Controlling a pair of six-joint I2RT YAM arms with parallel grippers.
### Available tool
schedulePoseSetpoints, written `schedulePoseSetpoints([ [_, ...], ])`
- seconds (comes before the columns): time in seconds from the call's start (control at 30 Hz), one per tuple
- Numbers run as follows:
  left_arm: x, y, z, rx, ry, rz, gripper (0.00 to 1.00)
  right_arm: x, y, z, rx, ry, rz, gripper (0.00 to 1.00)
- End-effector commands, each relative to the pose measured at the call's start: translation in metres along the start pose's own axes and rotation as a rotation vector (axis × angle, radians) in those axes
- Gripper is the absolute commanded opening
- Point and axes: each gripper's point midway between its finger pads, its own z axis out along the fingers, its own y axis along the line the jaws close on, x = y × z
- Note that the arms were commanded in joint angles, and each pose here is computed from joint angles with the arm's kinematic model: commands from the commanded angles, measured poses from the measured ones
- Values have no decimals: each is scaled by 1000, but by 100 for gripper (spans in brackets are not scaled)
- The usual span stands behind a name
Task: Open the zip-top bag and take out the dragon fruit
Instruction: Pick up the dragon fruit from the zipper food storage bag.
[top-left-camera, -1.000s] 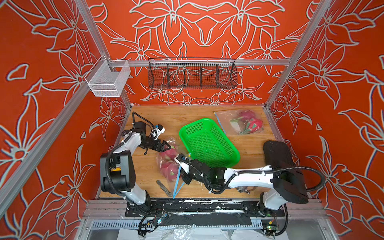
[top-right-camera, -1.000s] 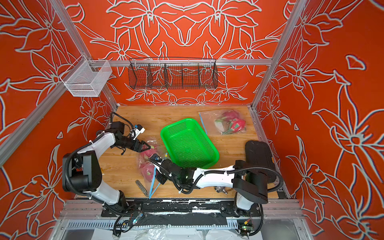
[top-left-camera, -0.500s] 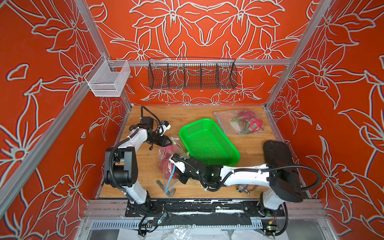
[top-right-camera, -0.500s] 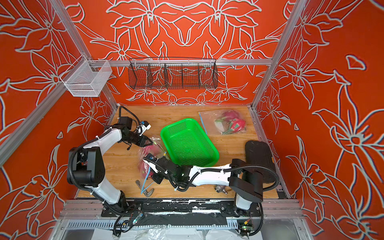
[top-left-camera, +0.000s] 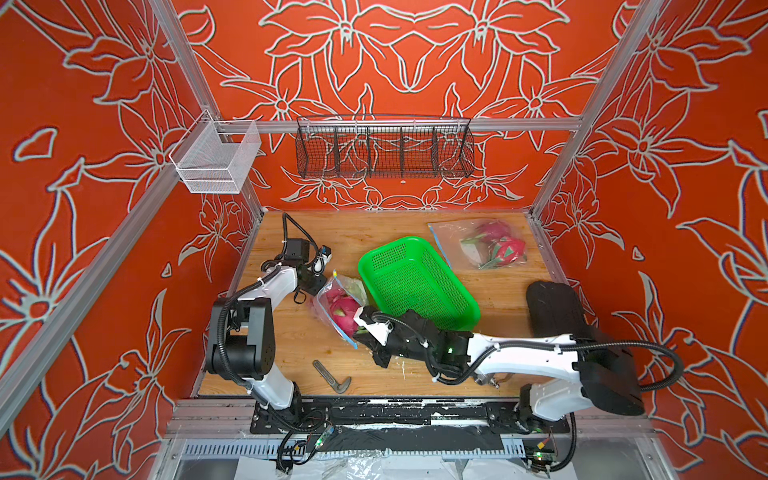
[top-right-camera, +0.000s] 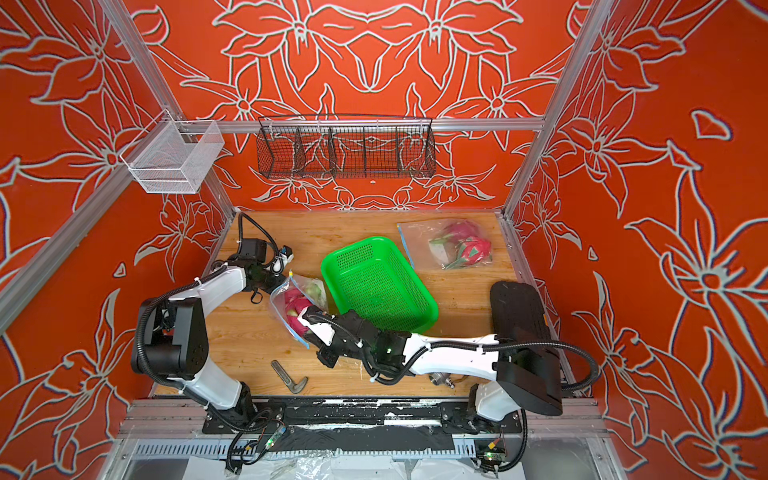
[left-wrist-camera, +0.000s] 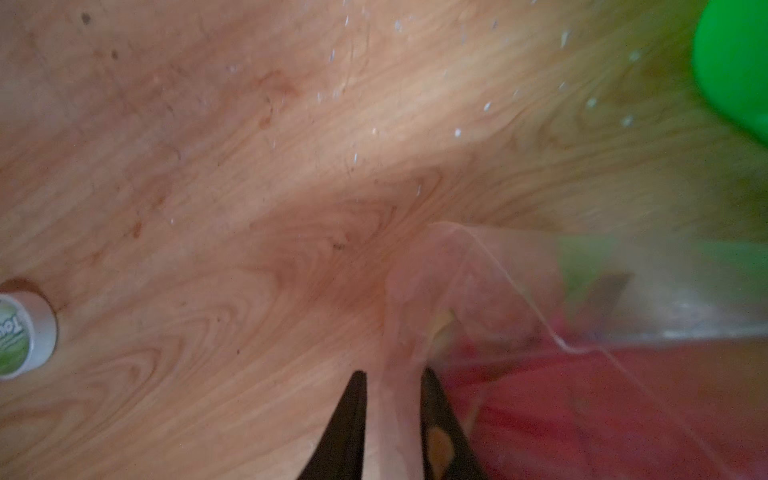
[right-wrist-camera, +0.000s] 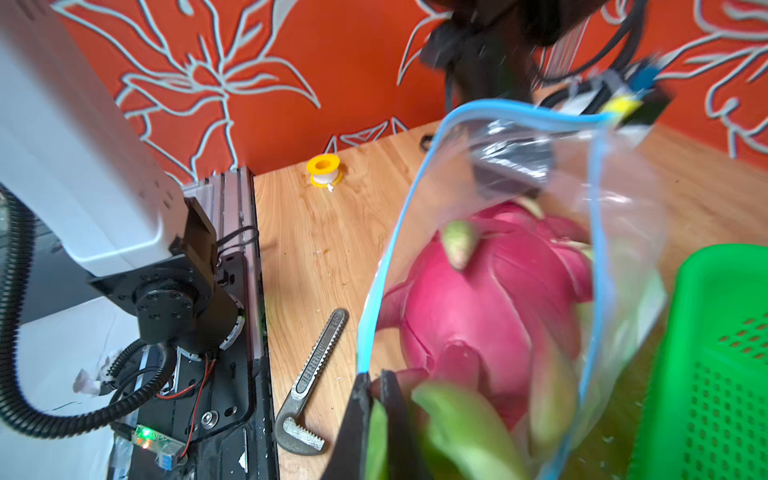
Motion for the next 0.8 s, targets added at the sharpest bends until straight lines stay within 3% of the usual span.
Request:
schedulePoseSetpoints([
  [0.0,64,2,15,-66,235,59,25,-24,19,-26,-71,-96,-37,0],
  [0.13,62,-12,0,-4,212,31,27,-34,15,-28,-49,-144,-59,0],
  [0.37,43,-41,-45,68,75,58,32,-59,13,4,-97,-181,-61,0],
  [0.57,49,-61,-31,56,135,117,35,-83,26,7,-162,-222,-44,0],
  [0.77,46,-75,-6,-7,189,199,36,-99,36,-30,-219,-292,1,0],
])
